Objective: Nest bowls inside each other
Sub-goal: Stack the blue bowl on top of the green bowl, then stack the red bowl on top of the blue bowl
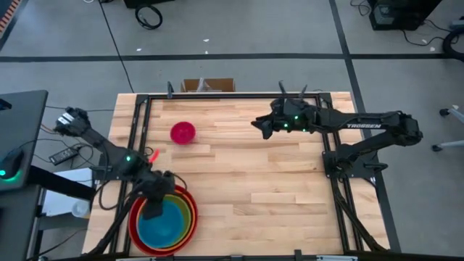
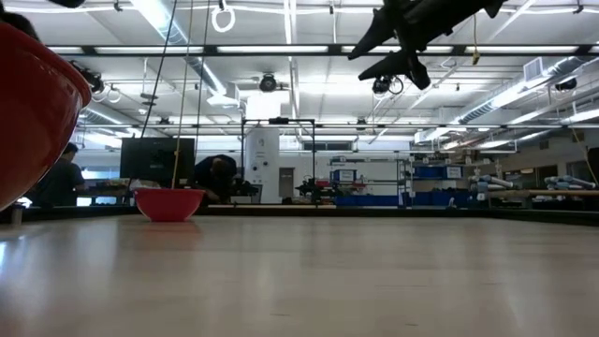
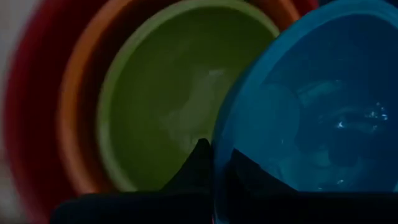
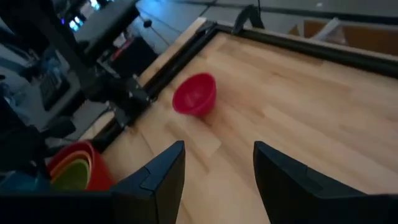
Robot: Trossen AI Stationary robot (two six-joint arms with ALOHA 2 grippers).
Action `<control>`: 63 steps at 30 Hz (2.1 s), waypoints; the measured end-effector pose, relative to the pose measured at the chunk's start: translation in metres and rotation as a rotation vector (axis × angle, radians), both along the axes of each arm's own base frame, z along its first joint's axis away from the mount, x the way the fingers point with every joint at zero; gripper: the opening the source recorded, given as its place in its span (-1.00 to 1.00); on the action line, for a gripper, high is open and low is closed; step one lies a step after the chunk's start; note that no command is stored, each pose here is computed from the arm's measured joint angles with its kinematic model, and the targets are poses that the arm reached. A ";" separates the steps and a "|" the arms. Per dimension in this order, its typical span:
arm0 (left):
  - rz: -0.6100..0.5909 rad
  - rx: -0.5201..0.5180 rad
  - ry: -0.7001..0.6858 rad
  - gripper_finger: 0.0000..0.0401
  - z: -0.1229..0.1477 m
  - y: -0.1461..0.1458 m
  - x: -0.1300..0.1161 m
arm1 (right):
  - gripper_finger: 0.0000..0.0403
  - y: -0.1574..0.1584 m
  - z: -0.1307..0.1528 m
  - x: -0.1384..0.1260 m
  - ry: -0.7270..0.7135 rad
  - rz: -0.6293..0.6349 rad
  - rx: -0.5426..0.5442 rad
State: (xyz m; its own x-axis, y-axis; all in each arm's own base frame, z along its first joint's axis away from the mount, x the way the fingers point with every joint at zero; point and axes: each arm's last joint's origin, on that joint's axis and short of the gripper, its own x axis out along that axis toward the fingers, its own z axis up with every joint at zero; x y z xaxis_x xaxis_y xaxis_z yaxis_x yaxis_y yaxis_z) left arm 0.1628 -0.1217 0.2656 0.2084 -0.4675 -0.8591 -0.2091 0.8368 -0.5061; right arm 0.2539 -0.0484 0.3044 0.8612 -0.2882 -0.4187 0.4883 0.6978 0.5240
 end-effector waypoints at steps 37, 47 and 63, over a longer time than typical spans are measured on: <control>0.246 0.273 0.124 -0.04 0.013 0.023 -0.011 | -0.05 0.010 -0.020 0.018 0.042 -0.015 0.120; 0.350 0.622 0.140 -0.08 -0.007 0.096 0.003 | -0.05 -0.010 -0.016 0.016 -0.017 -0.136 0.150; 0.769 0.644 0.104 -0.09 -0.040 0.250 -0.008 | -0.05 -0.006 -0.015 0.017 -0.058 -0.149 0.230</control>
